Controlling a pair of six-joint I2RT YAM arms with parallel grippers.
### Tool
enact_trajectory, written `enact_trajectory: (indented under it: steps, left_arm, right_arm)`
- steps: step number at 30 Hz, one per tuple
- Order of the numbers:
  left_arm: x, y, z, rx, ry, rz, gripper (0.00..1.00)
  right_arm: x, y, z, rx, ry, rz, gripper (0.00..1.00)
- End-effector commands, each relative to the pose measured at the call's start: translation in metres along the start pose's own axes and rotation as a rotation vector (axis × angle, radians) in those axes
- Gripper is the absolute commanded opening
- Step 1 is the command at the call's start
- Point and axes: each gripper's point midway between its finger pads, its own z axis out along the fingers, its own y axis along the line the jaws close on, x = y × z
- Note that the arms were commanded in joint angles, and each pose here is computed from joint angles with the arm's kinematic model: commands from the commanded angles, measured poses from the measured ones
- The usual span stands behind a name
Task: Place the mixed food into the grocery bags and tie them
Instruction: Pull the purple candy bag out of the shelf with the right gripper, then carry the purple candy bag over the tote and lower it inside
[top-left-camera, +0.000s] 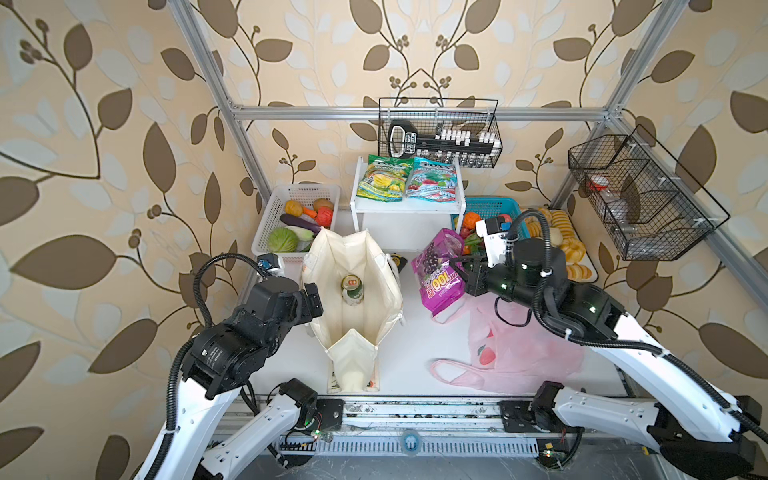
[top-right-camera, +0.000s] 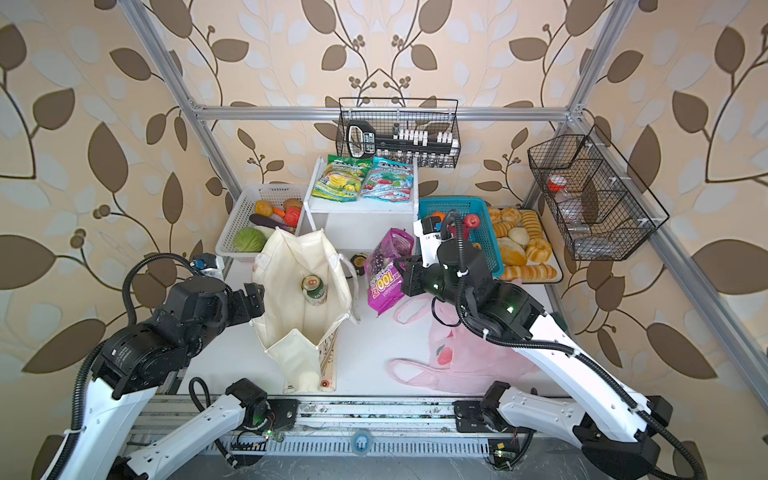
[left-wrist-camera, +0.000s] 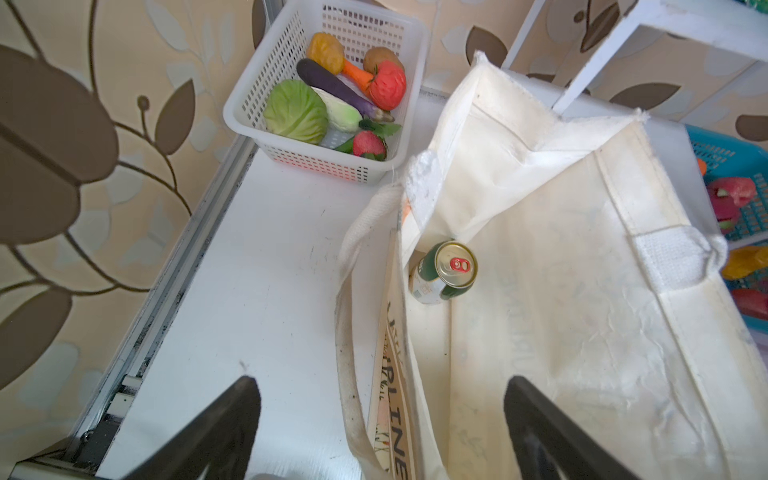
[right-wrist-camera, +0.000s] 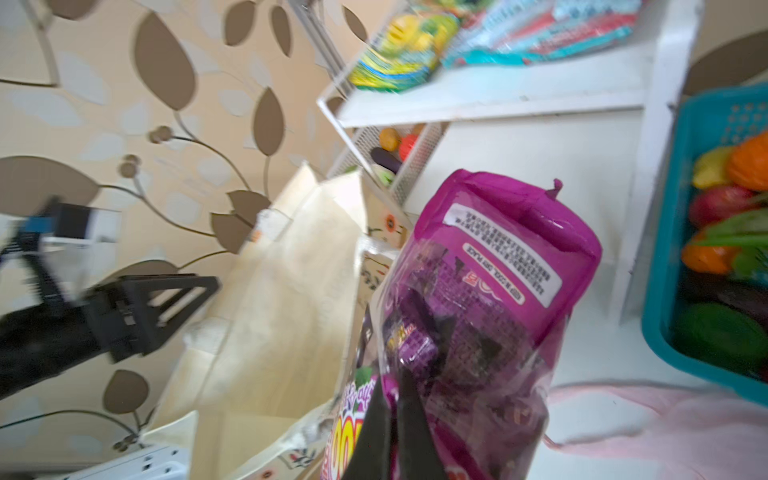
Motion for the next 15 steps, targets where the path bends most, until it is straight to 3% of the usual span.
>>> enact_trajectory:
  steps: [1, 7, 10, 15]
  left_arm:
    - [0.019, 0.000, 0.008, -0.005, 0.077, -0.036, 0.88]
    - [0.029, -0.008, 0.013, 0.051, 0.094, -0.061, 0.63]
    - [0.029, -0.007, 0.014, 0.051, 0.088, -0.059, 0.46]
    - [0.027, -0.009, 0.013, 0.066, 0.078, -0.042, 0.27]
  right_arm:
    - [-0.035, 0.046, -0.022, -0.119, -0.101, -0.054, 0.00]
    - [-0.035, 0.101, 0.003, -0.247, -0.067, -0.096, 0.00]
    - [-0.027, 0.111, 0.032, -0.240, -0.032, -0.113, 0.00]
    - [-0.013, 0.122, 0.077, -0.209, 0.029, -0.152, 0.00]
